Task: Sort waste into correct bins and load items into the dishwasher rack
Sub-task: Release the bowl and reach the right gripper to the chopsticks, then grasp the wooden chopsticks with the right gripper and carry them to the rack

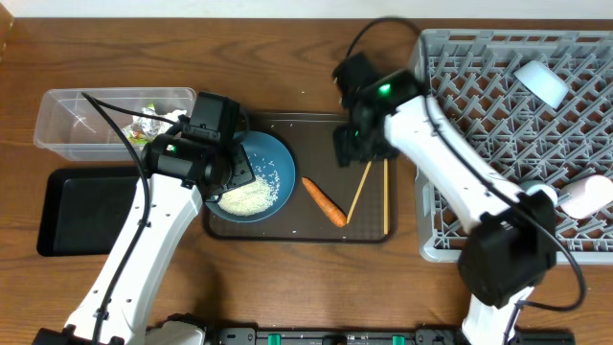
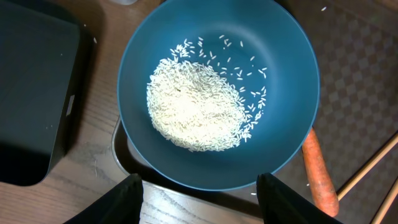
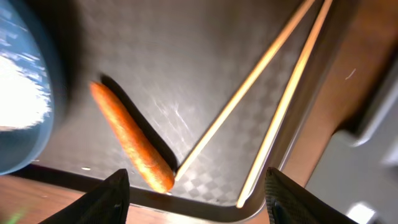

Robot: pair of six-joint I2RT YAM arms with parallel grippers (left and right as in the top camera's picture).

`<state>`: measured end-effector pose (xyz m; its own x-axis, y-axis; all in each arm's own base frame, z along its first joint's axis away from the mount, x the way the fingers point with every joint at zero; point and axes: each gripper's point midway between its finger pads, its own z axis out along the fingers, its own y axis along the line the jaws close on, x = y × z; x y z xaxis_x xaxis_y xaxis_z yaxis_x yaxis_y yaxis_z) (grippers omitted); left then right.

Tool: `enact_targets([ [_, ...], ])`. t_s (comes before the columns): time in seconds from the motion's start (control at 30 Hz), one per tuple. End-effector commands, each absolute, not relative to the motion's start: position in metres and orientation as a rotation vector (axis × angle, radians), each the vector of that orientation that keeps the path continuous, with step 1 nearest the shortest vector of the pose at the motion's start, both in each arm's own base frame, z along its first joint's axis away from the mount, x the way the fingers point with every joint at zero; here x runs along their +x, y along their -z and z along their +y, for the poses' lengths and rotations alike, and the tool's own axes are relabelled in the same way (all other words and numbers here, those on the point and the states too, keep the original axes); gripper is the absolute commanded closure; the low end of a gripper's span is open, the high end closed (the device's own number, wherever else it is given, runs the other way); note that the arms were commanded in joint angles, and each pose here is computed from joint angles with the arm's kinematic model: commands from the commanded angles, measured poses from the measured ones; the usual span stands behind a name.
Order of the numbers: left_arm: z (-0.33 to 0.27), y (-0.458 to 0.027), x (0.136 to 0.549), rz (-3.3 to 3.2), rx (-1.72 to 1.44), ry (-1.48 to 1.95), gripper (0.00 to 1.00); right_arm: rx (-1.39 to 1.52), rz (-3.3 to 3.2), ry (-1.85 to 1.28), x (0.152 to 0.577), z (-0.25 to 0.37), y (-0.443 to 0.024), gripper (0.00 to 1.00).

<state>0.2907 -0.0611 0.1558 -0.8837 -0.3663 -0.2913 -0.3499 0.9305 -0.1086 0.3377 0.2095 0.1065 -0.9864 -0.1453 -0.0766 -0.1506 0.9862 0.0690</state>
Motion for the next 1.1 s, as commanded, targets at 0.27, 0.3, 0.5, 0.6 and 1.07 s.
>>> enact_targets([
  [0.27,-0.059,-0.156,0.289,2.79,-0.468,0.056,0.4,0.085,3.198,0.055,0.296,0.193,-0.02,0.44],
  [0.3,-0.059,-0.156,0.289,2.79,-0.468,0.056,0.4,0.098,3.201,0.05,0.293,0.192,-0.015,0.46],
  [0.5,-0.059,-0.156,0.288,2.79,-0.467,0.055,0.4,0.114,3.189,0.041,0.288,0.195,0.0,0.54],
  [0.6,-0.059,-0.156,0.288,2.79,-0.467,0.055,0.4,0.133,3.183,0.045,0.287,0.195,0.004,0.56],
  [1.07,-0.059,-0.156,0.288,2.792,-0.456,0.054,0.4,0.167,3.165,0.094,0.289,0.19,0.005,0.94],
])
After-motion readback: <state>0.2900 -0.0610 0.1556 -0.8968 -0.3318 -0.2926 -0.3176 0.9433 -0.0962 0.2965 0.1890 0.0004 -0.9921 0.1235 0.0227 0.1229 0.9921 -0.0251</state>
